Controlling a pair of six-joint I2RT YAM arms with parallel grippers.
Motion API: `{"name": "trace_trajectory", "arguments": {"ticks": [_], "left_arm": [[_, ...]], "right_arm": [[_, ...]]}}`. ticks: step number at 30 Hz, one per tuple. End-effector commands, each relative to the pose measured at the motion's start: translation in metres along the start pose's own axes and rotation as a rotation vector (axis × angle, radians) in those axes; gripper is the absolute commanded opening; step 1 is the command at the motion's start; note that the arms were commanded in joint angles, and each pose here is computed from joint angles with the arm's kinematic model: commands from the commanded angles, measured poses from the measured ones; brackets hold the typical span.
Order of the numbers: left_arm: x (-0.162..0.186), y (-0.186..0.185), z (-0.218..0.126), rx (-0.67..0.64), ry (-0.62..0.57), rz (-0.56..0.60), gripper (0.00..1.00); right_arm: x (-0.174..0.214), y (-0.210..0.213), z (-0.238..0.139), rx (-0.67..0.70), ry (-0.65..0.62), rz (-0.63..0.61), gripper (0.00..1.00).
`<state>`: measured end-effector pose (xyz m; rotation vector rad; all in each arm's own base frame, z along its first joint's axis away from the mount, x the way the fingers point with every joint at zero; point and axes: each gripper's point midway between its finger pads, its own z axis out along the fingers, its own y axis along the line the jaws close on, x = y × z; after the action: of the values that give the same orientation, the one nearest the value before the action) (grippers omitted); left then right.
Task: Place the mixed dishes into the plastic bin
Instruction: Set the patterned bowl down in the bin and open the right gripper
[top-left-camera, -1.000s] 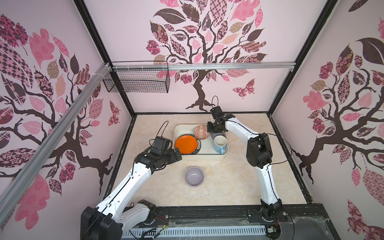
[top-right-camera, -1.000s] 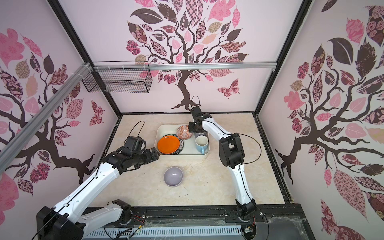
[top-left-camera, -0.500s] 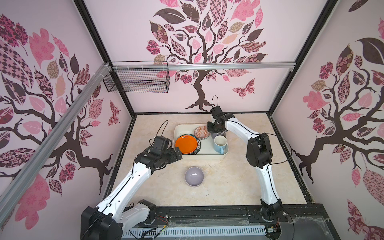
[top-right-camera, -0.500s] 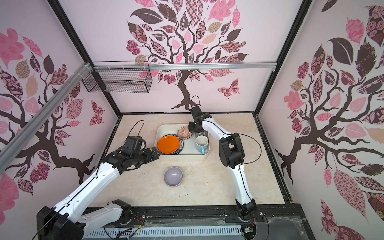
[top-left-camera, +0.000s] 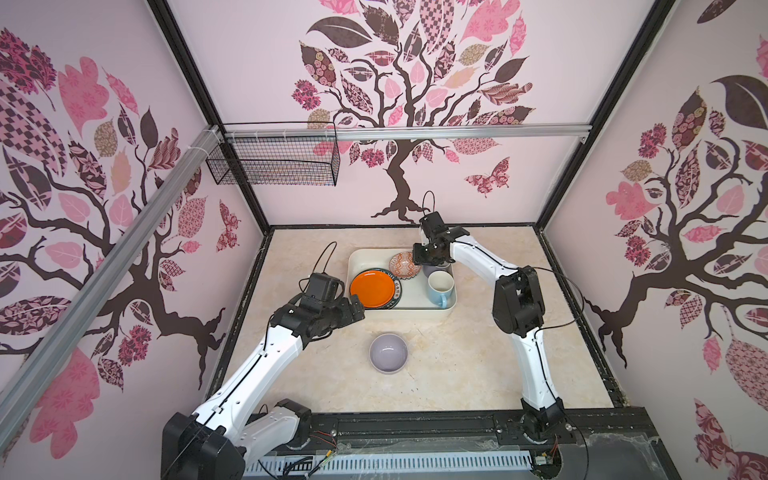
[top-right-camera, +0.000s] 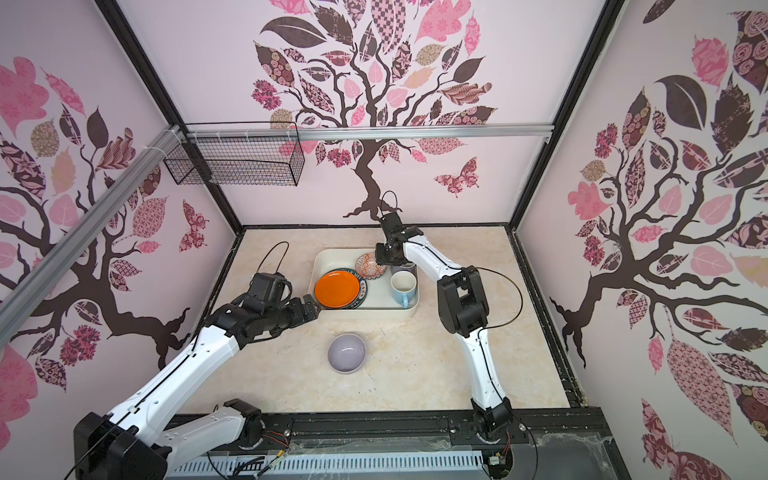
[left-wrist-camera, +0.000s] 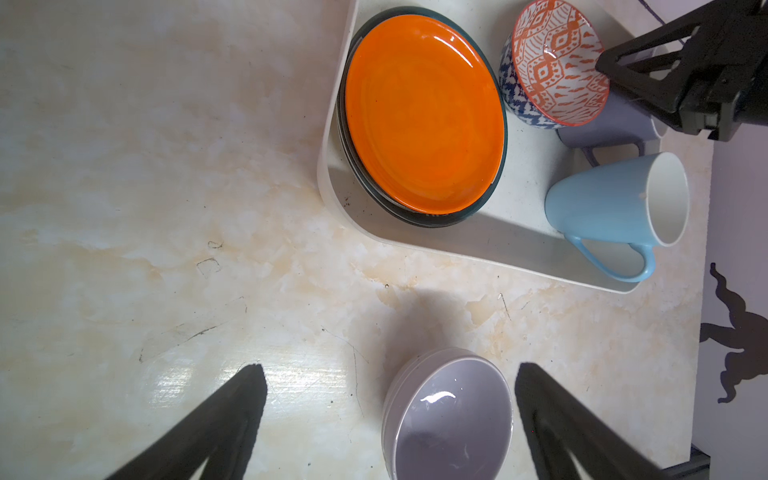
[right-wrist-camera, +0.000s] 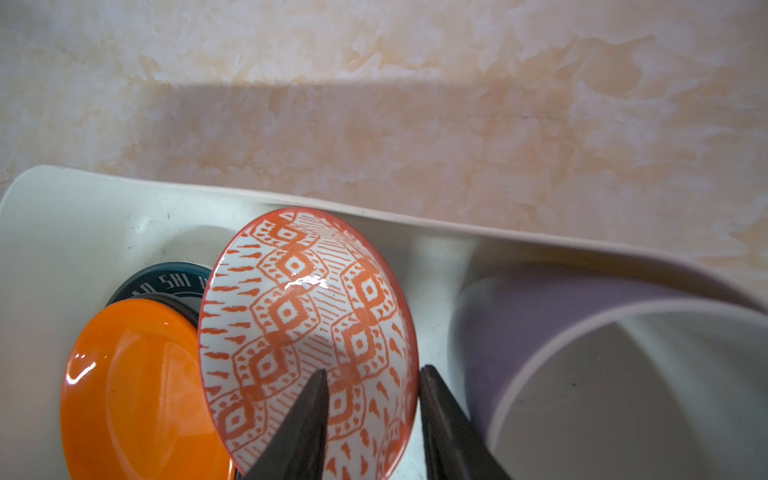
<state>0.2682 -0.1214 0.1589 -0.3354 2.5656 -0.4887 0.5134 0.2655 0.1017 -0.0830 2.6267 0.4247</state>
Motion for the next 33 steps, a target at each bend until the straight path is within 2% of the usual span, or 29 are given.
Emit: {"name": "trace_trajectory", "arguments": {"ticks": [1, 5, 13, 26, 33], "left_arm": [[0.003, 0.002, 0.002, 0.009, 0.0, 0.001, 0.98], [0.003, 0.003, 0.002, 0.008, -0.003, -0.001, 0.98], [0.003, 0.002, 0.003, 0.015, 0.0, -0.003, 0.98], [0.003, -0.003, 0.005, 0.037, 0.004, -0.013, 0.98], [0.009, 0.0, 0.004, 0.04, 0.011, -0.017, 0.98]], "right_arm": [[-0.011, -0.004, -0.029, 0.019, -0.036, -0.002, 0.4], [-0.011, -0.004, -0.03, 0.028, -0.041, -0.013, 0.42], [-0.014, -0.001, -0.038, 0.023, -0.051, -0.033, 0.51], [-0.019, 0.009, -0.065, 0.004, -0.098, -0.076, 0.51], [0.0, 0.033, -0.092, -0.028, -0.099, -0.126, 0.5]]}}
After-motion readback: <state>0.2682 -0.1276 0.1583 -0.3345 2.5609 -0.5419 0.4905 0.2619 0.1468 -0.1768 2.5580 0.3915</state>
